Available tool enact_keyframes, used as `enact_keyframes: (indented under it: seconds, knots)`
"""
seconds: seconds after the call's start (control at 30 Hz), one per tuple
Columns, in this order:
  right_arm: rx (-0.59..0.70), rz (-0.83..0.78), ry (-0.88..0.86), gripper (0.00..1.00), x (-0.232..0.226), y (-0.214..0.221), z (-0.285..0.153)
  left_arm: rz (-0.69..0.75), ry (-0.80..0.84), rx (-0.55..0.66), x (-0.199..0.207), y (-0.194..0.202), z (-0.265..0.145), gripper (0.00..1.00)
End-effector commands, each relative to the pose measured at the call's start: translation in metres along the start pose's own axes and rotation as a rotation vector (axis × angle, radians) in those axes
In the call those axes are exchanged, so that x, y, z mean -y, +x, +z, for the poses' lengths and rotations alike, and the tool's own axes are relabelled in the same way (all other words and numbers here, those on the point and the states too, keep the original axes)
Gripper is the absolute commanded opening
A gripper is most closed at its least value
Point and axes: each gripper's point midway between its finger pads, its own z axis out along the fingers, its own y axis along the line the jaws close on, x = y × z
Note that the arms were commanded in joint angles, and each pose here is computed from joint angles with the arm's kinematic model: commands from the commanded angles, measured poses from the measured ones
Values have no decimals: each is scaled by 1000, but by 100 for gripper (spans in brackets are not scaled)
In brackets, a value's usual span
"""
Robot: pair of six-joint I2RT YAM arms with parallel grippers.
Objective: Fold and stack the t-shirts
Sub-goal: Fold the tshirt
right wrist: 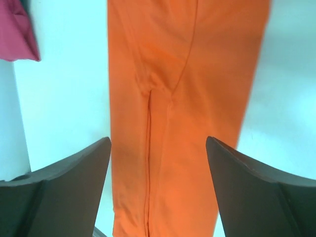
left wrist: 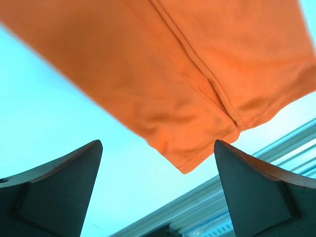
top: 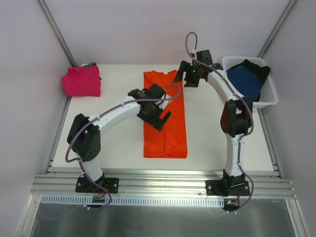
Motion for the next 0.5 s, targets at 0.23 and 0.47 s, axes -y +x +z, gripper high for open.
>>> enact_keyframes:
  seconds: [0.23, 0.47]
  knots:
    - [-146, 82, 62, 80, 10, 134, -117, -464, 77, 197, -90, -13, -79, 82]
    - [-219, 36, 102, 81, 19, 225, -159, -536, 282, 54, -41, 49, -58, 76]
